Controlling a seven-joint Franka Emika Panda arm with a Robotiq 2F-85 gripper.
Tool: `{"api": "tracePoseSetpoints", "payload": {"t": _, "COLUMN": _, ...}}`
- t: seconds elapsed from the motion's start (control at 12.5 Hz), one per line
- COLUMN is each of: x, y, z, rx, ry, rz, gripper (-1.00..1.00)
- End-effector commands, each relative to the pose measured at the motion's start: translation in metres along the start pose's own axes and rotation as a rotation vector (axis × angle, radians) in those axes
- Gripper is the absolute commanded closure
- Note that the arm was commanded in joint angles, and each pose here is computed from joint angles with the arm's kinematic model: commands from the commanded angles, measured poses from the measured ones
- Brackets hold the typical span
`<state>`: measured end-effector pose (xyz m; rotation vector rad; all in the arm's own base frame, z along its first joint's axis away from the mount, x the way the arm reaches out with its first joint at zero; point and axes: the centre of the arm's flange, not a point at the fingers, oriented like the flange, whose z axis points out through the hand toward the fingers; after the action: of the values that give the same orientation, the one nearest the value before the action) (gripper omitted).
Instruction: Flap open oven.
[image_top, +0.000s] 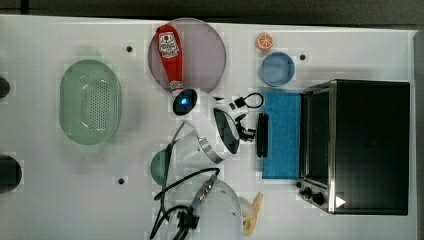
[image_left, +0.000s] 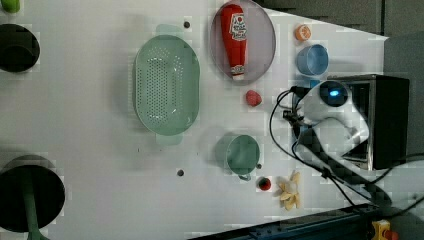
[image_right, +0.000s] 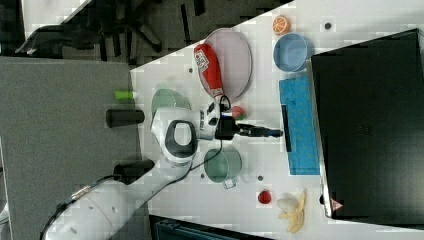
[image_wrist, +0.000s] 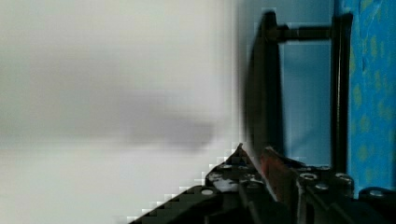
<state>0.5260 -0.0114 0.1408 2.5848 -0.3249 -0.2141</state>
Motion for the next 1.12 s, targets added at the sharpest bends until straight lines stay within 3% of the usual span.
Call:
{"api": "tracePoseSetpoints", "payload": {"t": 0.08, "x": 0.025, "y": 0.033, "z": -0.093, "rx": 0.231, "ry": 0.062, "rz": 0.267, "gripper": 0.65}}
{"api": "tracePoseSetpoints", "payload": {"t": 0.4, "x": 0.025, "y": 0.081, "z": -0.181, "rx": 0.579, "ry": -0.027, "rz": 0.564, "gripper": 0.65}}
{"api": "tracePoseSetpoints", "payload": {"t": 0.56, "x": 0.023, "y": 0.109, "z": -0.222, "rx": 0.663, "ry": -0.032, "rz": 0.622, "gripper": 0.65}}
{"api": "tracePoseSetpoints", "payload": {"t": 0.72, "x": 0.014, "y": 0.139, "z": -0.263, "rx": 0.681, "ry": -0.046, "rz": 0.634, "gripper": 0.65}}
{"api": "tracePoseSetpoints", "payload": {"t": 0.96, "x": -0.007, "y": 0.180, "z": -0.320, "rx": 0.662, "ry": -0.119, "rz": 0.653, "gripper": 0.65}}
{"api": "tracePoseSetpoints", "payload": {"t": 1.12, "x": -0.021, "y": 0.204, "z": -0.344, "rx": 0.594, "ry": -0.152, "rz": 0.681, "gripper": 0.65}}
